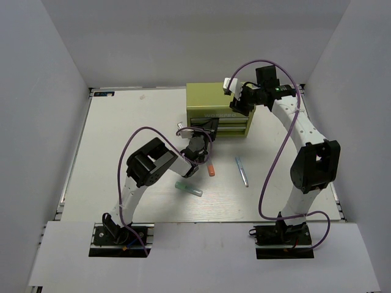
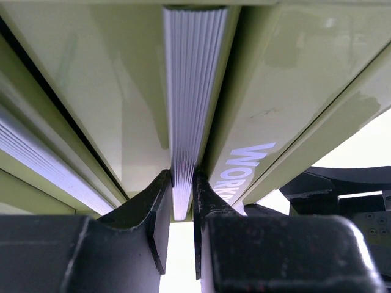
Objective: Sort the stationery into containers
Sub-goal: Open the drawer in the storage box.
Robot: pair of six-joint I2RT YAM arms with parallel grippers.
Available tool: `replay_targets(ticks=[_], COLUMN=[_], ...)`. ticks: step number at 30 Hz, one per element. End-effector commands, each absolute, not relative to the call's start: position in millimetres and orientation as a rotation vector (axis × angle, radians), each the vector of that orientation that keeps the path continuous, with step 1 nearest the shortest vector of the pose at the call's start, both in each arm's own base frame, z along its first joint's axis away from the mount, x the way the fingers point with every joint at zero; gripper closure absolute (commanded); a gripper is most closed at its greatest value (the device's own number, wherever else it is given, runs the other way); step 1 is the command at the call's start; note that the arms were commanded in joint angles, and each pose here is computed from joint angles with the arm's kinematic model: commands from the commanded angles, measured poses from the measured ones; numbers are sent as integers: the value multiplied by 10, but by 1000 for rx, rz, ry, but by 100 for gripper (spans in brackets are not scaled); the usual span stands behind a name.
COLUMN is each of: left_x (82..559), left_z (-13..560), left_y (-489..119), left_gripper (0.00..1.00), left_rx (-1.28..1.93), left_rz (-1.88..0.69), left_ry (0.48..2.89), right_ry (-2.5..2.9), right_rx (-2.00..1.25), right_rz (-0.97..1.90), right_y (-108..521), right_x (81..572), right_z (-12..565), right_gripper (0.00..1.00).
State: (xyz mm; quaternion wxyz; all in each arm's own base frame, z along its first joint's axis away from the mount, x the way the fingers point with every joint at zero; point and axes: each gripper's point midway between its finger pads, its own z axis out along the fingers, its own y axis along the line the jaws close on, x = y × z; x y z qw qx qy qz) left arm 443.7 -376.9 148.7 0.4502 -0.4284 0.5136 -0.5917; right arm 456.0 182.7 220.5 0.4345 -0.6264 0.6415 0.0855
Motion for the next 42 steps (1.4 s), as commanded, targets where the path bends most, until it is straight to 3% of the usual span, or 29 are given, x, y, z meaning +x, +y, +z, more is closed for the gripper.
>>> replay_targets(ticks=[1, 42], left_x=[4446, 3562], left_z=[1110, 1109], left_y=[-3724, -3824], left_gripper=[100, 100], left_rx=[-1063, -961], left_rz=[-1331, -1302], left_ry=[1397, 1646], right_ry=[1678, 1893], right_rx=[-1577, -1544], right_rz=[241, 201], right_y=[1781, 1630], right_x=[4533, 4599], right_z=[2029, 1589], right_gripper=[40, 42])
